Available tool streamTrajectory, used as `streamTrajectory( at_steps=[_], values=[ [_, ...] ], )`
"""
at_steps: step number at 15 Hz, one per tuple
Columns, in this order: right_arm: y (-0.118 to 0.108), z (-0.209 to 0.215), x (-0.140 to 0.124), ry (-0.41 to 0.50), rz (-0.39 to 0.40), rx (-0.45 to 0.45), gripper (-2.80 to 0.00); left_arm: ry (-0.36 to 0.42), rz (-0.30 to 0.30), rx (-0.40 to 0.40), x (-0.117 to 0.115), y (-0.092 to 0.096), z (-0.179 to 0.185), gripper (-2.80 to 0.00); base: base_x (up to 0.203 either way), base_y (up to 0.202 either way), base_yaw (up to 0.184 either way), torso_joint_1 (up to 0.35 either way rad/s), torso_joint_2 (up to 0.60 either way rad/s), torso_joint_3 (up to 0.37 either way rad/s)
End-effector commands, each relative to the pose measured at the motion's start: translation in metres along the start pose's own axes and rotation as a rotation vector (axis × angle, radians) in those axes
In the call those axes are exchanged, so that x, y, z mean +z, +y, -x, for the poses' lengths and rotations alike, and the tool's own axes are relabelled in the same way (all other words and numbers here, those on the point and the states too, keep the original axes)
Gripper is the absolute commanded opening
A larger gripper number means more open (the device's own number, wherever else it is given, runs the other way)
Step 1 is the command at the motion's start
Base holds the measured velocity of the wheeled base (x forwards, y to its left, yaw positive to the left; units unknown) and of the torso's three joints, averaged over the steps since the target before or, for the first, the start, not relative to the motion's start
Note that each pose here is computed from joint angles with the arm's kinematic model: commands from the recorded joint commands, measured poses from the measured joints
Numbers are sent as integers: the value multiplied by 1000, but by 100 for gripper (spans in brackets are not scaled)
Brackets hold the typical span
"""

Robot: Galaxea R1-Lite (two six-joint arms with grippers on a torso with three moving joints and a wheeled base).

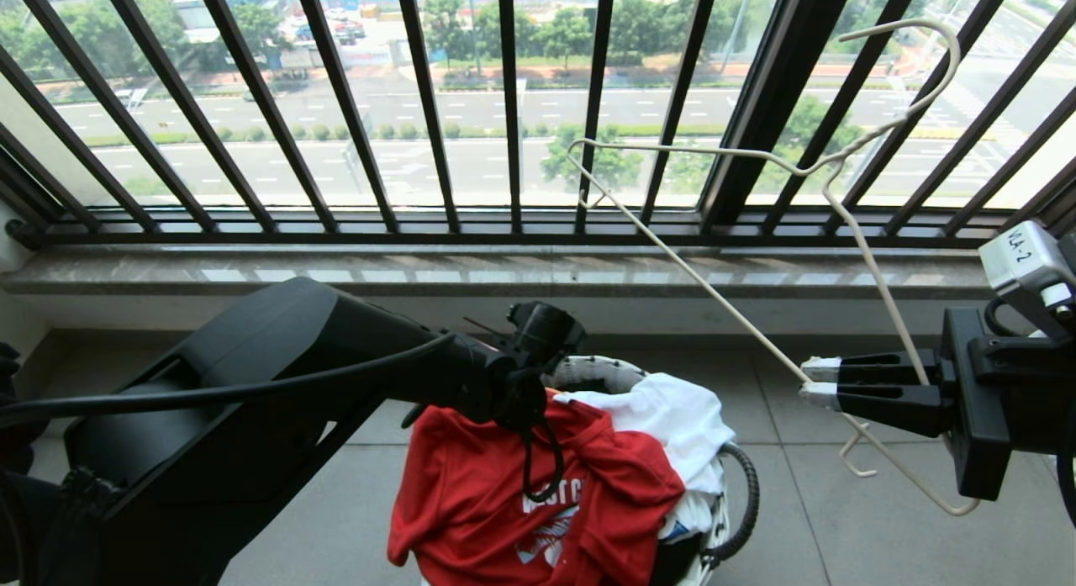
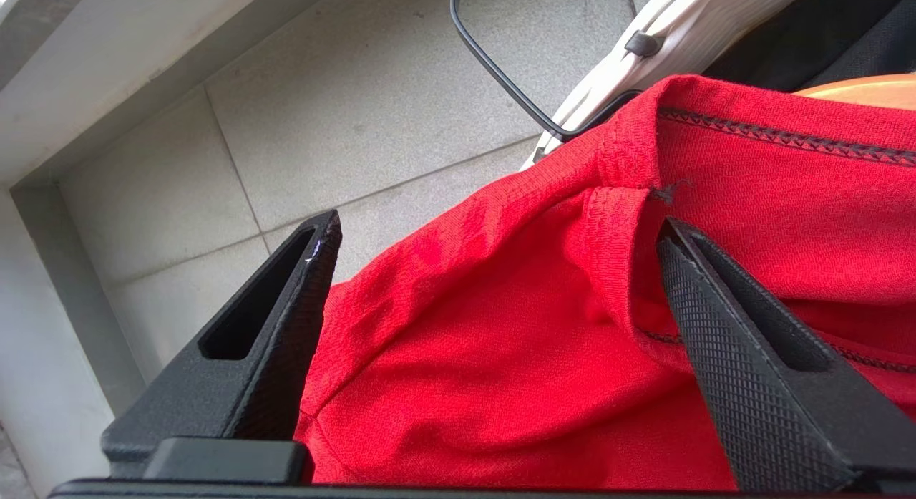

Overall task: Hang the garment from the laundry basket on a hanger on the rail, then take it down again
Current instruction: Pick up clothes from the basket

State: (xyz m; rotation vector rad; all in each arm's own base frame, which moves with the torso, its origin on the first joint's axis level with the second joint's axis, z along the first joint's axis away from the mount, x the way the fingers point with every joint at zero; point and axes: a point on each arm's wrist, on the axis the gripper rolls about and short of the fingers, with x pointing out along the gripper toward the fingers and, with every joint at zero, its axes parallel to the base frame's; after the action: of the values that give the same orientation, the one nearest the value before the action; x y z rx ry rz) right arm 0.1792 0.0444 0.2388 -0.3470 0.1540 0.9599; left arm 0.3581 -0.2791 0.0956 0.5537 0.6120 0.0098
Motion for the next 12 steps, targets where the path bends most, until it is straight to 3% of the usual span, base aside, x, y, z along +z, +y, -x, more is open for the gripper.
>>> streamTrajectory(
  at_steps=[1, 6, 12],
  values=[
    [0, 0, 0, -3, 4, 4, -280, -5, -19, 15, 2, 1, 0, 0, 0, 0, 0, 0, 0, 0],
    [0, 1, 0, -3, 3, 2, -280, 10, -69, 106, 2, 6, -6, 0, 0, 0, 0, 0, 0, 0],
    [2, 4, 3, -16, -18, -3, -280, 11, -65, 93, 1, 0, -12, 0, 0, 0, 0, 0, 0, 0]
  ],
)
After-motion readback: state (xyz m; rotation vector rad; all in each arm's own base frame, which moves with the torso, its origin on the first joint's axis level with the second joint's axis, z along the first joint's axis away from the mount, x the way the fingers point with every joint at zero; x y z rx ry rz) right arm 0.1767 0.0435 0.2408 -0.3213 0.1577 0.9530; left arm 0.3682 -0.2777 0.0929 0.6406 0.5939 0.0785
